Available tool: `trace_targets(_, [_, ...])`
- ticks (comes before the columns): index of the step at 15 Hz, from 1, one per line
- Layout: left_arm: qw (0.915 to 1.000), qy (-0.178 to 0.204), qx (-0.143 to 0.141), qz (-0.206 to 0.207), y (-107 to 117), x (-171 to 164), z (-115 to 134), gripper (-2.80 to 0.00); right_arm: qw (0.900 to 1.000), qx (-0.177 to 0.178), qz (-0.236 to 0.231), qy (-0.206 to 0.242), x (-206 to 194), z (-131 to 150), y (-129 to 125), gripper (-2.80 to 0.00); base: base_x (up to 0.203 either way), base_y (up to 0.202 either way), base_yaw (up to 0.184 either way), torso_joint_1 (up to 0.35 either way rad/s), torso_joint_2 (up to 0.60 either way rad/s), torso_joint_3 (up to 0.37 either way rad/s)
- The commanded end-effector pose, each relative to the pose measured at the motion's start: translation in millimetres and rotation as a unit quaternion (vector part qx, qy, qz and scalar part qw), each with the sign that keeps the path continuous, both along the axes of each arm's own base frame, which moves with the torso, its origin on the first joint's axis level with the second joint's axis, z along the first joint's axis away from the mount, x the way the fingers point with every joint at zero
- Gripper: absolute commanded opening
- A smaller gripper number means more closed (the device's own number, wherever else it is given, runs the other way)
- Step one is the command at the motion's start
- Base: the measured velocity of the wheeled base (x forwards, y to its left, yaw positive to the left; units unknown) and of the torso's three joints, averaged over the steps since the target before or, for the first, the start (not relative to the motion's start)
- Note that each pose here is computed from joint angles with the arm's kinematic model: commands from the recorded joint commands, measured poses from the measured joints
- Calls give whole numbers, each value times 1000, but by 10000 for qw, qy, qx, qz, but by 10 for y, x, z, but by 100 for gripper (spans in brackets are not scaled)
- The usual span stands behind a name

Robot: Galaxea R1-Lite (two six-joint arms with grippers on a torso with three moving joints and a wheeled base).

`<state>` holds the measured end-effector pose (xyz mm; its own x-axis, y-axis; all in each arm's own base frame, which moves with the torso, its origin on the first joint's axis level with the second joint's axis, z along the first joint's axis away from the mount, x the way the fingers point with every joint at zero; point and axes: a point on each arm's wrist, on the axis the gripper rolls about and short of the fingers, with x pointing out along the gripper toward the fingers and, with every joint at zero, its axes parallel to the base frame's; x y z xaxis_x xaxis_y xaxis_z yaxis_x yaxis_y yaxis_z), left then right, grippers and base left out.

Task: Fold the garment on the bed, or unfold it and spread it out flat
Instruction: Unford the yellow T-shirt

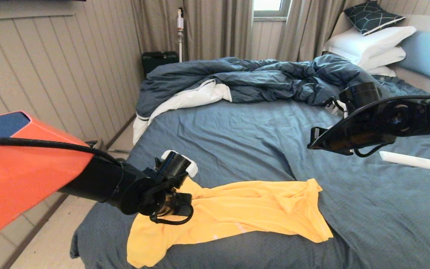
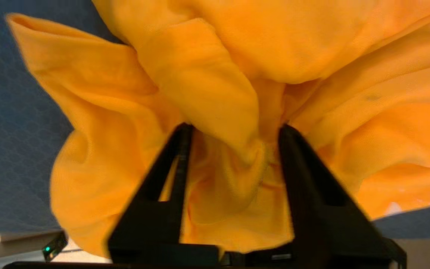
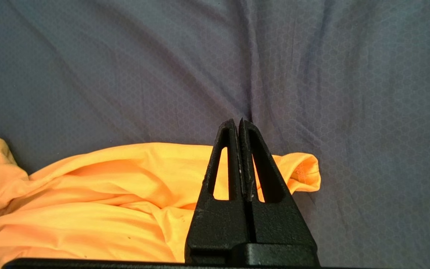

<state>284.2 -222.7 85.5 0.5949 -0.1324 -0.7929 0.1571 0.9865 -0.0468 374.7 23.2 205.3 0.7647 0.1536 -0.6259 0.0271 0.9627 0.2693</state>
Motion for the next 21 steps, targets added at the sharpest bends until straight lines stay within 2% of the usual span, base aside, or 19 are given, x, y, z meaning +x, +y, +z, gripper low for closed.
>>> trace_targets(1, [9995,-252,-190,4,31,-34,221,0,10000,5,6,23,0,-13,6,-280,0,0,0,0,0,0])
trace_targets(5, [9971,-645,-389,-75,107,-105,546,0,10000,-7,5,52,-4,-26,6,-280,0,0,0,0,0,0])
trace_targets(8, [9967,-699,-392,145,161,134,524,0,10000,-2,19,53,-15,-23,11,-280,0,0,0,0,0,0])
trace_targets(9, [9971,-646,-338,229,163,261,437,-280,10000,-2,19,45,-21,-16,11,-280,0,0,0,0,0,0])
trace_targets(11, [9968,-671,-328,294,189,381,414,-280,10000,-1,18,29,-23,-8,10,-280,0,0,0,0,0,0])
trace_targets(15, [9977,-637,-237,32,64,748,187,-280,10000,-1,11,22,-22,-5,5,-280,0,0,0,0,0,0])
trace_targets(21, [9985,-514,-164,-37,-7,864,-8,-280,10000,9,12,40,-3,-20,7,-280,0,0,0,0,0,0])
